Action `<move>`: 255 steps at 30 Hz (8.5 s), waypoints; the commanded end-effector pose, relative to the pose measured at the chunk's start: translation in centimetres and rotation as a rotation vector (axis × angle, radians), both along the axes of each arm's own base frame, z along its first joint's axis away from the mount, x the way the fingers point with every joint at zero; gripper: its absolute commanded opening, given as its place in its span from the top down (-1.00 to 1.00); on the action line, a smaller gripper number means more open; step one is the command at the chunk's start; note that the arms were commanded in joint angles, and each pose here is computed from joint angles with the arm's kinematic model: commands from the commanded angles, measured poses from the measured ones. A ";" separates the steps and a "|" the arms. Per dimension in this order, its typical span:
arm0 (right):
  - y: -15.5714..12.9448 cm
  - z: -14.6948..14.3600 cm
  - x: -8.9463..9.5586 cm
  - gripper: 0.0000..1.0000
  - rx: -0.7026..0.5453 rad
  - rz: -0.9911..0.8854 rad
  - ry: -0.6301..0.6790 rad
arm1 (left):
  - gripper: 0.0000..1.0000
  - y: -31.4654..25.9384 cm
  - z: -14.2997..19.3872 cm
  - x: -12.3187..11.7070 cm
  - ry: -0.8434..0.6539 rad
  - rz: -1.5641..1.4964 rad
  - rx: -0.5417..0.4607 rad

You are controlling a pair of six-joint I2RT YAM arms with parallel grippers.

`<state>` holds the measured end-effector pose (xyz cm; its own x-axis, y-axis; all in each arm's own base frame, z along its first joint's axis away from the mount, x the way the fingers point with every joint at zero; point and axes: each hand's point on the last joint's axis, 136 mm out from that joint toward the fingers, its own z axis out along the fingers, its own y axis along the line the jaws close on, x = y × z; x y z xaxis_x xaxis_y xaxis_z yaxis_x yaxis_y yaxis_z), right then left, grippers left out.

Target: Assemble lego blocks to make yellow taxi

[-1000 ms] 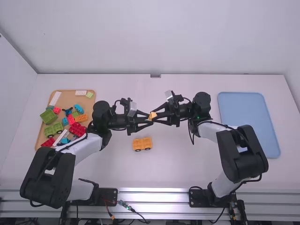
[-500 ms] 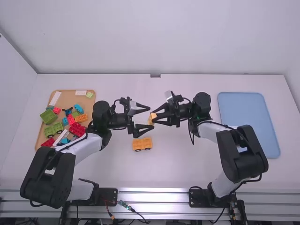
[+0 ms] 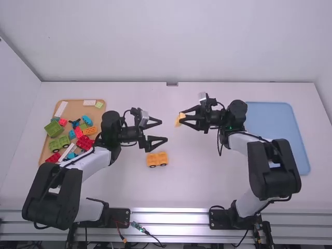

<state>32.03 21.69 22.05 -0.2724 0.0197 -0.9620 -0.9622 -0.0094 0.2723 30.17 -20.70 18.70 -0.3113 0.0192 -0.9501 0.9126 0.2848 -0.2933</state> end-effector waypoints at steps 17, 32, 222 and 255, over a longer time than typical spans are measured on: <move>-0.2 -5.9 4.4 1.00 -0.179 -0.277 0.058 | -0.98 -0.2 1.6 -0.4 -0.119 -0.089 0.004; -3.8 -15.0 -0.6 1.00 -1.236 -0.304 0.120 | -0.98 3.0 1.7 1.8 -0.094 -0.048 0.102; -3.5 -23.7 -6.7 0.66 -0.788 -0.130 -0.203 | -0.84 2.7 -20.0 -5.0 -0.247 -0.152 0.507; -3.0 -22.0 -6.7 0.74 -0.751 -0.129 -0.233 | 0.02 2.5 -20.2 -3.2 -0.272 -0.263 0.560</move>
